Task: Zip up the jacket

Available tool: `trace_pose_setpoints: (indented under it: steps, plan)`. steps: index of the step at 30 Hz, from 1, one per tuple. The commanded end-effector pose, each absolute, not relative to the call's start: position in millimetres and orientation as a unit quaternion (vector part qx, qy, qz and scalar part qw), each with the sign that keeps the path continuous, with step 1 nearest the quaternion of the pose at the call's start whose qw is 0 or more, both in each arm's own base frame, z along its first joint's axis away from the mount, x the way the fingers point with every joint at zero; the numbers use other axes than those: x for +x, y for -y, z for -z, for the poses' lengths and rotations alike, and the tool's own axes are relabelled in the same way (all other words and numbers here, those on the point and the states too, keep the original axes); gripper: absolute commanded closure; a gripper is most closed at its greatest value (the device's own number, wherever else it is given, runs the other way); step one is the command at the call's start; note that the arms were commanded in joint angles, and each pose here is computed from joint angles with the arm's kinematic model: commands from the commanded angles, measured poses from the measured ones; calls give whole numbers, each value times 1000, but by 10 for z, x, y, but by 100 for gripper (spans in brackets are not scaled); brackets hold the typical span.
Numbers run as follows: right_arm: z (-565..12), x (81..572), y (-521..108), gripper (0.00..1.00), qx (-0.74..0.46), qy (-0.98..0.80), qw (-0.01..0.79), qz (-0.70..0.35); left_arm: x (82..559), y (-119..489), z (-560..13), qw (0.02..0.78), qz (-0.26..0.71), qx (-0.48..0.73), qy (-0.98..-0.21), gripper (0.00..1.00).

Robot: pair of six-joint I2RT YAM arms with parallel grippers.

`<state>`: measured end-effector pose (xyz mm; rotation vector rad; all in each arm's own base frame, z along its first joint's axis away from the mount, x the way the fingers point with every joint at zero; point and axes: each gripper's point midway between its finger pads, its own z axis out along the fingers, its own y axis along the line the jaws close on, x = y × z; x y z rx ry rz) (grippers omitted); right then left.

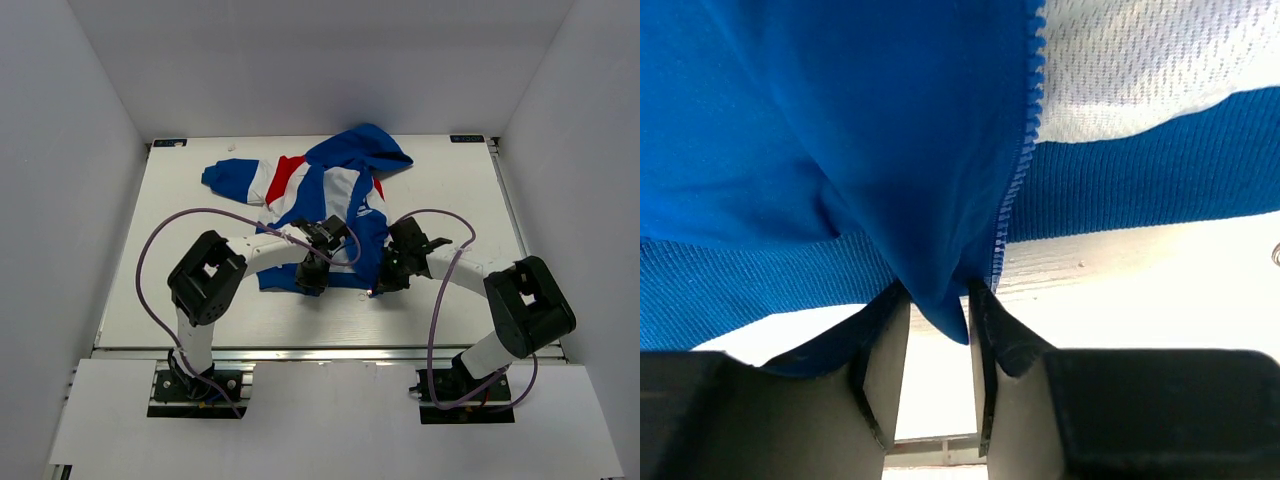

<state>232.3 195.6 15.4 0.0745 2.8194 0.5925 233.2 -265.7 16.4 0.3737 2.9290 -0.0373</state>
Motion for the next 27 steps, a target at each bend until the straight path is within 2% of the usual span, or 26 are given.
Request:
trace_pose_setpoints:
  steps: [1, 4, 7, 8, 9, 13, 16, 17, 21, 27]
  plan:
    - [44, 2317, -1717, 100, 39, -981, 123, -142, 2311, 2680, -278, 102, 38, 130, -986, 61]
    - [47, 2304, -1718, 100, 38, -981, 123, -143, 2352, 2732, -256, 105, 48, 128, -985, 66]
    - [39, 2308, -1705, 100, 34, -981, 128, -143, 2402, 2782, -224, 106, 62, 125, -985, 82]
    - [28, 2308, -1713, 100, 29, -980, 131, -145, 2412, 2785, -205, 106, 64, 124, -985, 95]
    - [-1, 2325, -1733, 100, 22, -978, 140, -154, 2421, 2789, -199, 107, 67, 122, -984, 100]
    - [-218, 2368, -1886, 100, -40, -960, 182, -211, 2479, 2818, -281, 130, 89, 120, -980, 100]
    - [-547, 2432, -2079, 100, -94, -927, 234, -276, 2511, 3009, -638, 186, 170, 147, -957, 100]
    - [-710, 2457, -2135, 100, -109, -913, 259, -296, 2604, 3107, -940, 236, 210, 148, -937, 100]
    - [-1168, 2474, -2388, 100, -165, -854, 316, -379, 2650, 3150, -1417, 319, 267, 153, -896, 100]
    - [-1595, 2522, -2571, 100, -194, -805, 356, -434, 2584, 3182, -1760, 387, 344, 143, -844, 100]
